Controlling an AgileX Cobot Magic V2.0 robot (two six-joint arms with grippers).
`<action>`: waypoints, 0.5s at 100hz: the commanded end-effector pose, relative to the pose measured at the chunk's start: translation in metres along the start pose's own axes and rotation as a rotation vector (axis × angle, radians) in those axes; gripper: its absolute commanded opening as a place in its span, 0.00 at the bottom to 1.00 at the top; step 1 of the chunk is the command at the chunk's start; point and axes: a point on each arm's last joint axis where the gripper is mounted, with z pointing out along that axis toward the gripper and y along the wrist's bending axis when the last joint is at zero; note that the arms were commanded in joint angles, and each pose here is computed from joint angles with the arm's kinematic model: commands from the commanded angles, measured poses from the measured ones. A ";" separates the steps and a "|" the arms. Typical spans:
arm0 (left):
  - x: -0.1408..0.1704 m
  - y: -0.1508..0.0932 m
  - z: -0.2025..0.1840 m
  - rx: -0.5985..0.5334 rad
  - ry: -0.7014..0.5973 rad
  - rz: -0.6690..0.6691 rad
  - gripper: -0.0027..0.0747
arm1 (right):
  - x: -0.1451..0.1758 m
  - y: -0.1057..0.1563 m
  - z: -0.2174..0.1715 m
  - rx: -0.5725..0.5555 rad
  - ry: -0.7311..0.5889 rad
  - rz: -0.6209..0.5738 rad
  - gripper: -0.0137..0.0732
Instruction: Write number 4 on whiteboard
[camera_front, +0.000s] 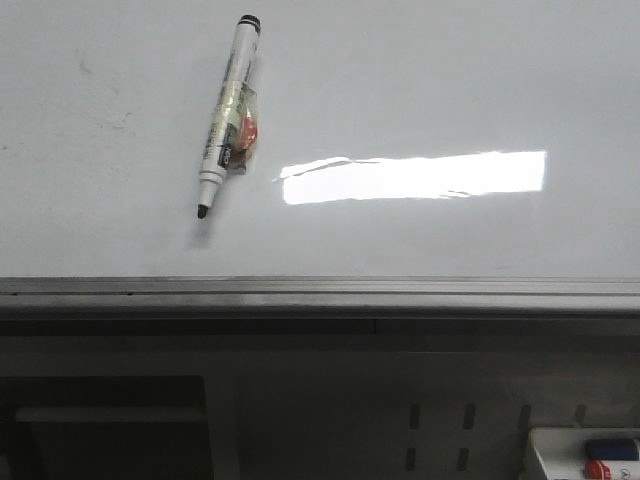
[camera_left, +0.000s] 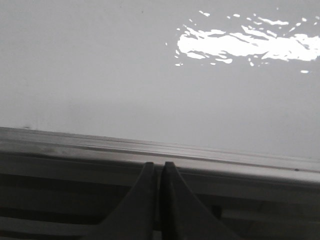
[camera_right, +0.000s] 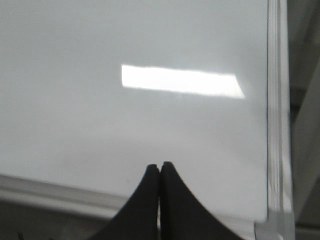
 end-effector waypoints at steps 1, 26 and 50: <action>0.001 -0.003 0.001 0.063 -0.089 -0.188 0.01 | -0.012 0.005 -0.002 -0.044 -0.209 -0.025 0.08; -0.012 -0.006 -0.001 0.152 -0.197 -0.619 0.01 | -0.015 0.002 -0.003 -0.058 -0.231 0.367 0.08; -0.023 -0.011 -0.006 0.231 -0.189 -0.841 0.01 | -0.024 -0.001 -0.005 -0.061 -0.174 0.705 0.08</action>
